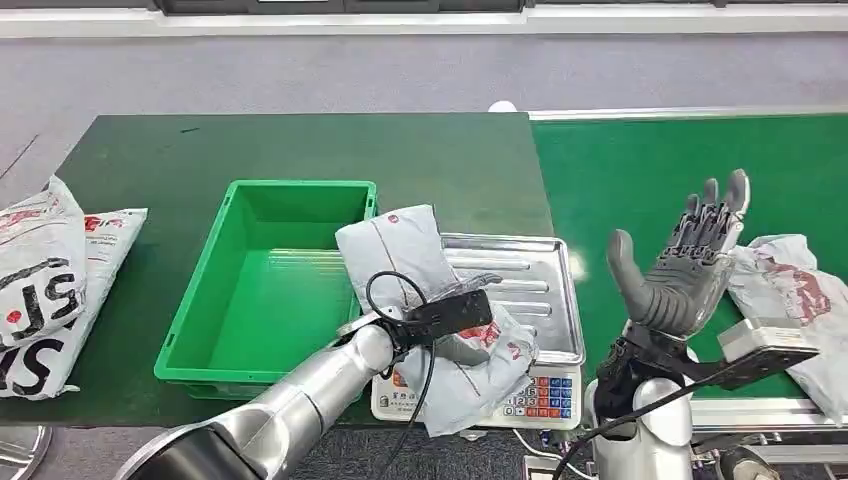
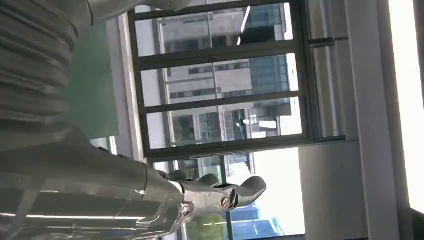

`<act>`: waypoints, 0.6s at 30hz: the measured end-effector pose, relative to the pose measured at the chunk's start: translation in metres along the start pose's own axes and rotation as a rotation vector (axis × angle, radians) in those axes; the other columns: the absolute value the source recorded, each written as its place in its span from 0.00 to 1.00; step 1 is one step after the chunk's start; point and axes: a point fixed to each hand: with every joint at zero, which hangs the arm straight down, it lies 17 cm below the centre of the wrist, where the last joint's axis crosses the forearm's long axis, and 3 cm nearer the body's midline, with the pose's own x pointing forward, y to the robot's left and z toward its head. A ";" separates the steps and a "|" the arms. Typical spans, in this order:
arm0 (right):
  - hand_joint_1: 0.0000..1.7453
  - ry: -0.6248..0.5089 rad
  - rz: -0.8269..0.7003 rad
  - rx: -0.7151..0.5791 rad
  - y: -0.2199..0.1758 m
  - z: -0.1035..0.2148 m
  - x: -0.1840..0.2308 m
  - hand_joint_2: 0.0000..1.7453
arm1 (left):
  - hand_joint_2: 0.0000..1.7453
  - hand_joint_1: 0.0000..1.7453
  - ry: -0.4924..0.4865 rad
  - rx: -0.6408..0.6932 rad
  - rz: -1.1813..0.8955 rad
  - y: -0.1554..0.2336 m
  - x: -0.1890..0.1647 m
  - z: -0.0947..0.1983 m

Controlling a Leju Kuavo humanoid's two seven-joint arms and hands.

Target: Moved the parcel from conveyor to table for the left to box.

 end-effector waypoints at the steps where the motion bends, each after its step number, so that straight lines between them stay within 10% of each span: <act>1: 0.00 0.003 0.000 0.001 0.000 0.001 -0.001 1.00 | 1.00 1.00 -0.002 0.000 -0.009 0.000 0.000 0.000; 18: 0.00 0.048 0.001 0.025 0.003 0.011 -0.009 1.00 | 1.00 1.00 -0.107 0.221 -0.038 0.040 0.002 0.006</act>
